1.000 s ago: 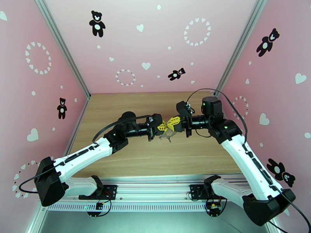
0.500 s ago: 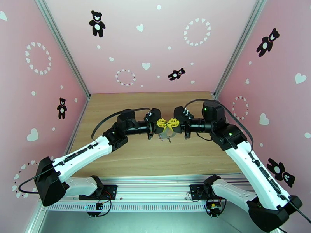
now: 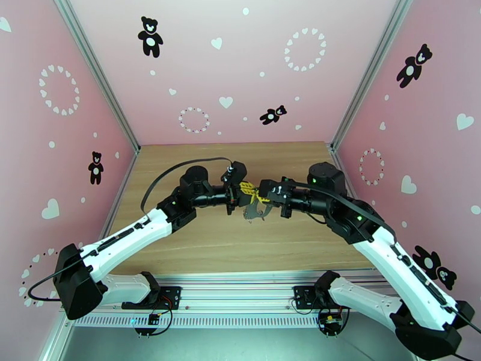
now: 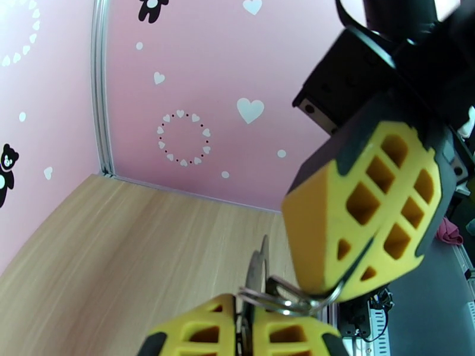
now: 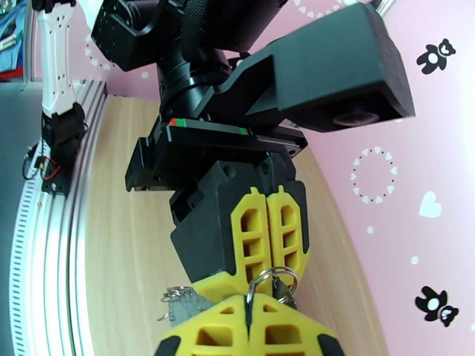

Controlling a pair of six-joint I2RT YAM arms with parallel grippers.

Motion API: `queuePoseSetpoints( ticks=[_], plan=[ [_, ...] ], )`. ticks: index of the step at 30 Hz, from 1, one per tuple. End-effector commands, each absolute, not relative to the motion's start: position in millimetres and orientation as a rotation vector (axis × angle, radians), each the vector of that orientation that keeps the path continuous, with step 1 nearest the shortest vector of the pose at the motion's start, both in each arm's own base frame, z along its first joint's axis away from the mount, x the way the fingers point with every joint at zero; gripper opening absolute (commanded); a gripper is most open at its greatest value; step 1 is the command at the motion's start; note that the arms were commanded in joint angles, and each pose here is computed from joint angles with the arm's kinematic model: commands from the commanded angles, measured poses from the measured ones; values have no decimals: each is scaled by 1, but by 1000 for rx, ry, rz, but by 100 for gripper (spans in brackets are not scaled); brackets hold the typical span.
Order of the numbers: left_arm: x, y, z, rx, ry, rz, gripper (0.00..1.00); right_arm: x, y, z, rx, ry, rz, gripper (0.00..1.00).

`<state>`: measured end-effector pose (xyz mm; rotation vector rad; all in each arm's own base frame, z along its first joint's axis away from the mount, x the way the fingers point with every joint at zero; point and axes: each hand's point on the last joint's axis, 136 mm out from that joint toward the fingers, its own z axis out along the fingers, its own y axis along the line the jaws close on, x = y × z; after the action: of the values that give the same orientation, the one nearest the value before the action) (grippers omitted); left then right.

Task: Remove the keys from the keyring

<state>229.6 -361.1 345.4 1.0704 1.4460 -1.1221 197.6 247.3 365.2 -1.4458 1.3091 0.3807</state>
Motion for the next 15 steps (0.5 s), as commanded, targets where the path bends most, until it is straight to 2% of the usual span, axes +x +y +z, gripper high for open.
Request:
queuePoseSetpoints(
  ticks=[1, 10, 12, 15],
  plan=[
    [237, -357, 385, 1015, 1359, -1121, 0, 200, 234, 348, -1502, 1369, 233, 0],
    [248, -358, 368, 977, 1404, -1095, 0, 200, 243, 364, -1480, 1325, 277, 0],
    [247, -358, 364, 984, 1396, -1088, 10, 199, 246, 364, -1489, 1321, 301, 0],
    [246, -357, 357, 997, 1386, -1078, 18, 199, 251, 360, -1528, 1354, 335, 0]
  ],
)
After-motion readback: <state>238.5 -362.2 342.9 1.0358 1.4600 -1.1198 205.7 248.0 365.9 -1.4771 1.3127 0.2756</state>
